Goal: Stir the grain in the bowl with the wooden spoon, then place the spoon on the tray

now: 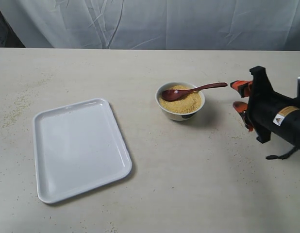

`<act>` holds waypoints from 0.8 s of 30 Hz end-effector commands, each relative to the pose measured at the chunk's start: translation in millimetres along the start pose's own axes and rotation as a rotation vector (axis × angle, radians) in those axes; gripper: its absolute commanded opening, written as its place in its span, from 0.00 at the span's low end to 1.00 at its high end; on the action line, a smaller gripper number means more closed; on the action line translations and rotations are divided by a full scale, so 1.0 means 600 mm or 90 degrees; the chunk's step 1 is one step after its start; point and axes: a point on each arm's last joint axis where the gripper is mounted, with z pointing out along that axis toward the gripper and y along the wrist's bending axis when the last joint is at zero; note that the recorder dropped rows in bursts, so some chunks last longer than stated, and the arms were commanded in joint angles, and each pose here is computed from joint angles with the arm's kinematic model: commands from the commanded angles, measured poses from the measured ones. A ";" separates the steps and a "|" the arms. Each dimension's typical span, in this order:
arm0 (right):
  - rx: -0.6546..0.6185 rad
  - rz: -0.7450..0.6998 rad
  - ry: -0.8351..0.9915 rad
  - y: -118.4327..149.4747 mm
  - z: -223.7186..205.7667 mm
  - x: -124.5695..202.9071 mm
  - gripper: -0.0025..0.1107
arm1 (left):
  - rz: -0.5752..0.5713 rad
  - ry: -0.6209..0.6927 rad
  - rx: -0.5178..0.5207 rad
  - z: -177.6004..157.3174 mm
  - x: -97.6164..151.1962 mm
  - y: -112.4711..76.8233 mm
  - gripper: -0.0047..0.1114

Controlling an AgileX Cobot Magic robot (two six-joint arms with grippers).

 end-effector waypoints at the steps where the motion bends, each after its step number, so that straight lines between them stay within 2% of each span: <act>1: -0.015 -0.006 0.023 0.003 0.064 -0.003 0.53 | 0.003 -0.009 -0.003 0.000 0.000 0.001 0.04; 11: -0.028 -0.002 0.032 -0.005 0.169 -0.013 0.52 | 0.003 -0.009 -0.003 0.000 0.000 0.001 0.04; 17: -0.040 -0.010 0.035 -0.006 0.206 -0.016 0.51 | 0.003 -0.009 -0.003 0.000 0.000 0.001 0.04; 20: -0.043 -0.011 0.035 -0.003 0.208 -0.017 0.39 | 0.004 -0.009 -0.003 0.000 0.000 0.001 0.04; 24: -0.045 -0.010 0.026 -0.002 0.208 -0.019 0.12 | 0.004 -0.009 -0.003 0.000 0.000 0.001 0.04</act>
